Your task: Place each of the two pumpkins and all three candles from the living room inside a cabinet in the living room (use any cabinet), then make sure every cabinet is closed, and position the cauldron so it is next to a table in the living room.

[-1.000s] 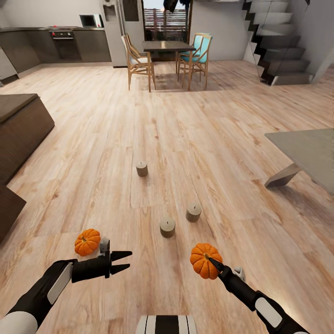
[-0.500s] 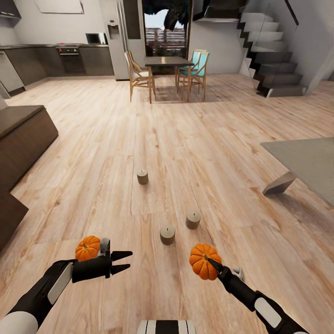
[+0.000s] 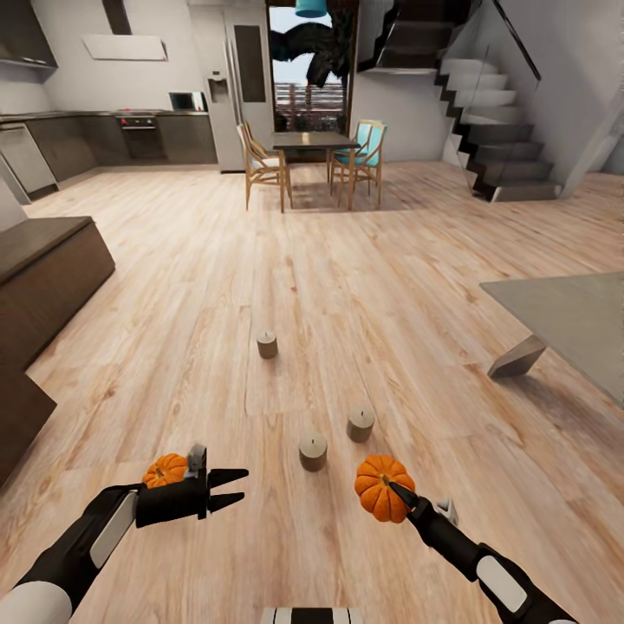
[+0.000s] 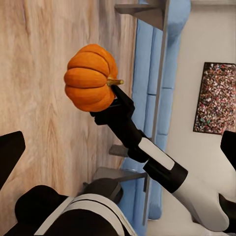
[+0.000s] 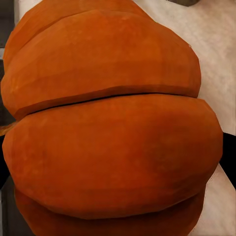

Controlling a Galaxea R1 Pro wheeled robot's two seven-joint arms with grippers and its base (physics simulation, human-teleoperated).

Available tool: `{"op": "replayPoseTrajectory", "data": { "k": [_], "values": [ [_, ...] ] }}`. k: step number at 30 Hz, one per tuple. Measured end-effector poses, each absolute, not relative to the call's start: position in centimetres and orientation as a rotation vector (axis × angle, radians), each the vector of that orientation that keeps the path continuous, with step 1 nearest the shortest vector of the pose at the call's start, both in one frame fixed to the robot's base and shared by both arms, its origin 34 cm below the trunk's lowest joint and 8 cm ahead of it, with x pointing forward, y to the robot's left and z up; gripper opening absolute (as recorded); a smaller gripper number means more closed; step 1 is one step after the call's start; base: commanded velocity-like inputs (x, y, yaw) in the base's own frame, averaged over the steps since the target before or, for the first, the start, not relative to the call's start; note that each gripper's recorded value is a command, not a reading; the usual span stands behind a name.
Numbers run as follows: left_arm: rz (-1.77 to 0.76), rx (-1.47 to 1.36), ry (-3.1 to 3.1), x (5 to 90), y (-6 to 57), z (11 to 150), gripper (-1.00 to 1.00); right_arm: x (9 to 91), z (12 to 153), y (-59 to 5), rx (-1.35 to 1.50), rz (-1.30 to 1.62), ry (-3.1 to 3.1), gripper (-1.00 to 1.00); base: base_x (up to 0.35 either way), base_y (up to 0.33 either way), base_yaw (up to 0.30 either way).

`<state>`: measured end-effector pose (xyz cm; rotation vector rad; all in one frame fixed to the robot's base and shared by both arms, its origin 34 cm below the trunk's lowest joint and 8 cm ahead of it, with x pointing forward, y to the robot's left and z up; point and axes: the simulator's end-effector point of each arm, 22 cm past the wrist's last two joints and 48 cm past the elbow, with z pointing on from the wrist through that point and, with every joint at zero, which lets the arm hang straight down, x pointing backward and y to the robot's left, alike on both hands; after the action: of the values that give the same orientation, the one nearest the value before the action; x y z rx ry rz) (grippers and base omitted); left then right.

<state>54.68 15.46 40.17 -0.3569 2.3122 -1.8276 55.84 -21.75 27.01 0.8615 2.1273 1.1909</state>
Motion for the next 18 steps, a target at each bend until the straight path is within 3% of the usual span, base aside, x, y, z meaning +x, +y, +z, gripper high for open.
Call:
{"op": "replayPoseTrajectory", "data": {
  "k": [18],
  "values": [
    [-1.809,-0.285,2.262,55.3,15.6,43.8,1.0,57.5,30.8,-21.8,0.805,1.204,2.064,-1.0,0.0,0.0,0.0]
  ]
}}
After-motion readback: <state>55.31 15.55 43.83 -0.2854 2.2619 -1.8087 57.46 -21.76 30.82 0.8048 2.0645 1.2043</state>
